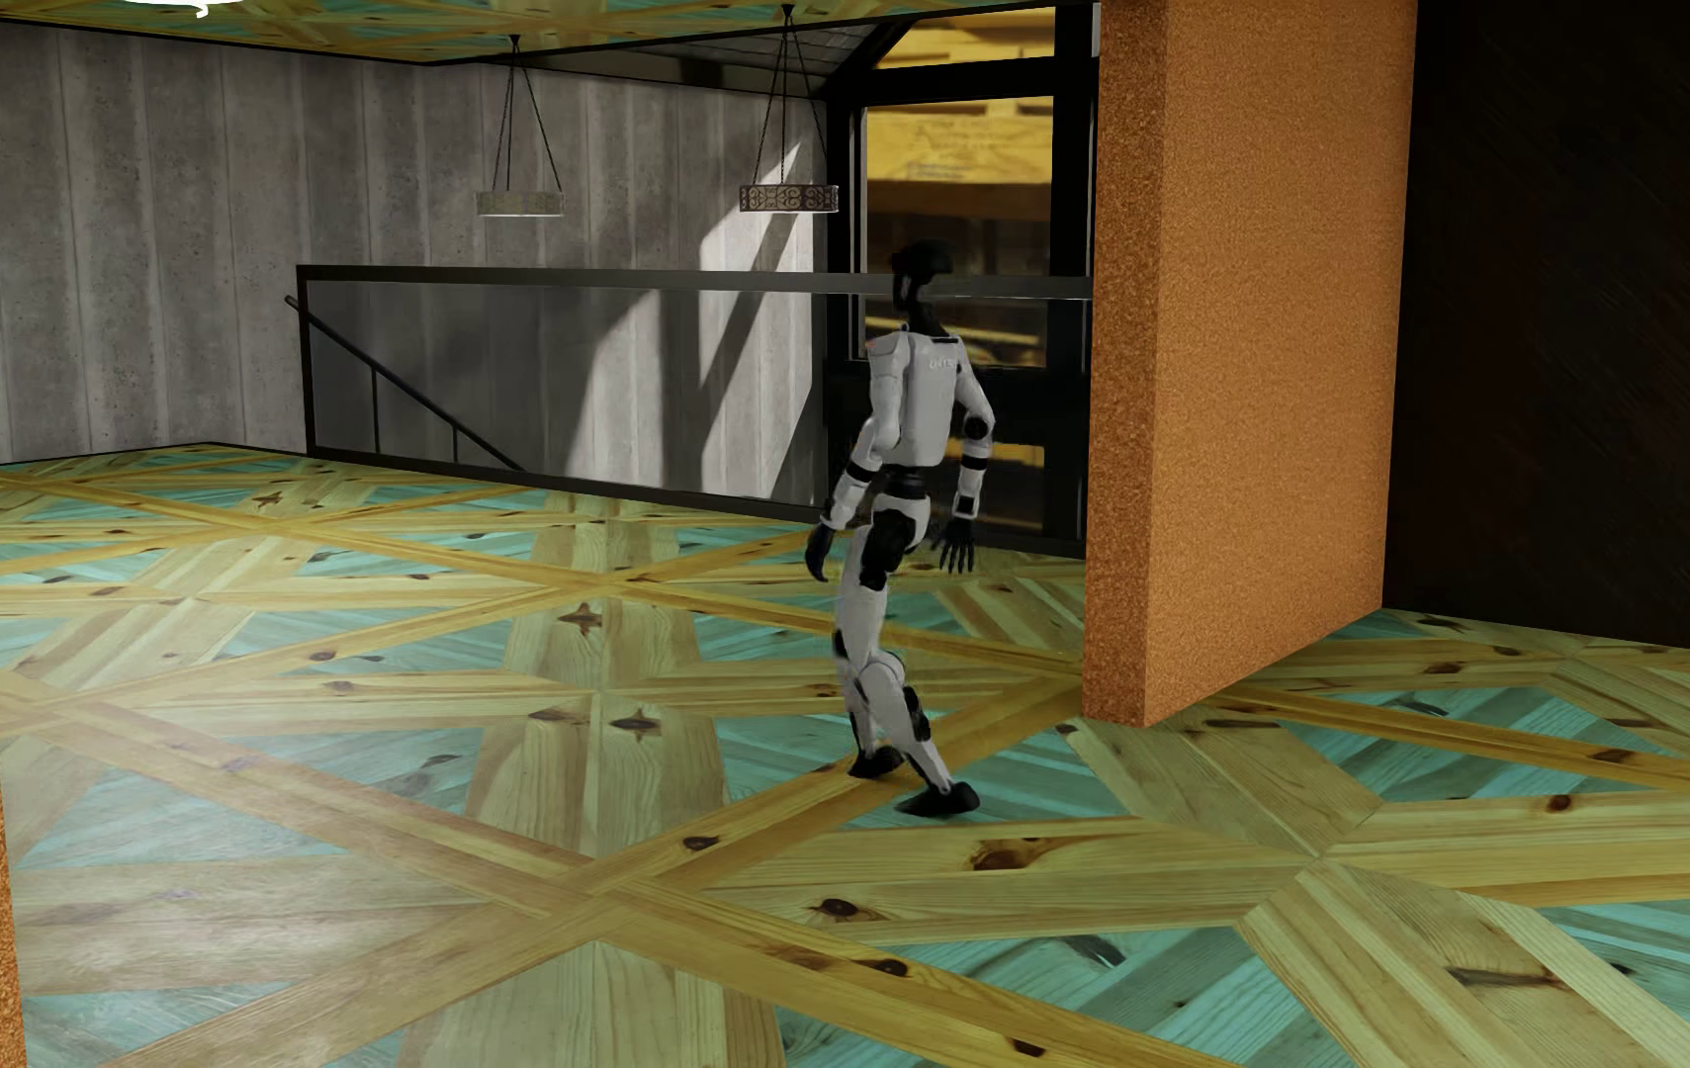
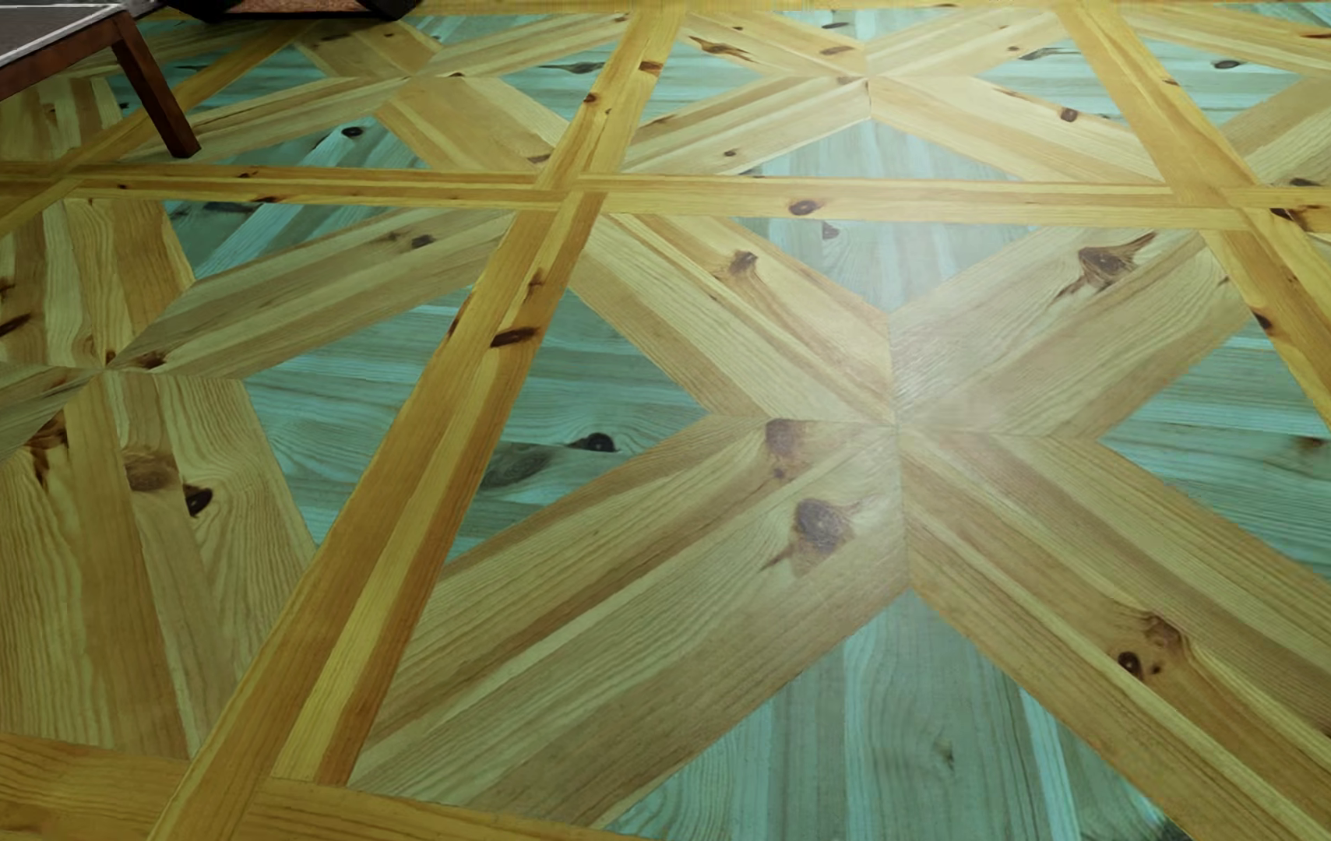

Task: Pivot left

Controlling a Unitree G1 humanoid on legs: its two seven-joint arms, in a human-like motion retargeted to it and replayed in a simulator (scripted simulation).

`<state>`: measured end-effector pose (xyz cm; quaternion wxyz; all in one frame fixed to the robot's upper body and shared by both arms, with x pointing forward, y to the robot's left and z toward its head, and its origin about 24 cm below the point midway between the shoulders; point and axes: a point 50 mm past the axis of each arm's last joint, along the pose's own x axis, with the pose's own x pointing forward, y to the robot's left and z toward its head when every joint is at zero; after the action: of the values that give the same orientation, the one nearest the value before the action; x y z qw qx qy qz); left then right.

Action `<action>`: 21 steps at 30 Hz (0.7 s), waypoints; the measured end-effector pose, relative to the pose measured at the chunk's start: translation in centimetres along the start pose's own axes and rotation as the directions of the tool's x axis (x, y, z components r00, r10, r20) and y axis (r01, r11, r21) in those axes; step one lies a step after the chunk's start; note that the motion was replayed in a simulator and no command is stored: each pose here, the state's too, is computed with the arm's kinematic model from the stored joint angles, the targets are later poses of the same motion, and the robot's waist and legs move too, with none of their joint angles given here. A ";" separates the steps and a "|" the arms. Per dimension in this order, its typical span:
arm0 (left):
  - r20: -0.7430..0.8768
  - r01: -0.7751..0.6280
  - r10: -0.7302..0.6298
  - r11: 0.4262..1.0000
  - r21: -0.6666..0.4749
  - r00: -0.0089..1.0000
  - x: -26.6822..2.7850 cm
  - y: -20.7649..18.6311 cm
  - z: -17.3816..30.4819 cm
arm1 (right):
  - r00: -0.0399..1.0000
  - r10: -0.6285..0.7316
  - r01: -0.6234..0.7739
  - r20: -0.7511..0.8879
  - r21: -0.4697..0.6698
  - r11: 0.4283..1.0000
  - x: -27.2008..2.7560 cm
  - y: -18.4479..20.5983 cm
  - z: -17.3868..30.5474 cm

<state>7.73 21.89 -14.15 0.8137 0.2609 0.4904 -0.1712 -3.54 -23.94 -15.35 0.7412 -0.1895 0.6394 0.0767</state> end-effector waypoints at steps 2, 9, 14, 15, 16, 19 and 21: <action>0.037 -0.027 0.027 1.000 -0.008 0.999 0.1 0.9 1.0 | 0.999 0.012 -0.013 -0.029 -0.012 1.000 -0.2 0.4 -0.9; 0.004 0.151 -0.151 0.988 0.027 0.989 0.1 -5.3 0.5 | 0.991 -0.078 0.081 0.111 -0.022 0.996 0.6 -3.4 3.9; -0.249 0.242 -0.228 0.970 0.025 0.941 -3.1 -8.0 -7.1 | 0.956 -0.089 0.096 0.281 -0.012 0.995 0.3 -3.9 8.7; -0.301 0.272 -0.247 0.962 0.041 0.921 -4.0 -8.5 -8.6 | 0.944 -0.079 0.098 0.321 -0.043 0.994 0.2 -4.0 10.2; -0.340 0.272 -0.249 0.962 0.021 0.907 -4.8 -8.8 -9.8 | 0.928 -0.088 0.115 0.363 -0.053 0.992 0.0 -4.6 11.6; -0.432 0.344 -0.278 0.935 0.082 0.858 -6.0 -9.4 -11.9 | 0.931 -0.116 0.132 0.345 -0.024 0.991 0.1 -5.3 11.1; -0.418 0.324 -0.280 0.946 0.037 0.864 -6.2 -9.8 -11.8 | 0.956 -0.092 0.107 0.277 -0.039 0.993 0.5 -4.4 9.2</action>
<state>-8.68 21.13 -15.67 0.6418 0.2534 0.6741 -0.2638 6.55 -24.56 -14.03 0.8203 -0.2288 0.5177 0.0819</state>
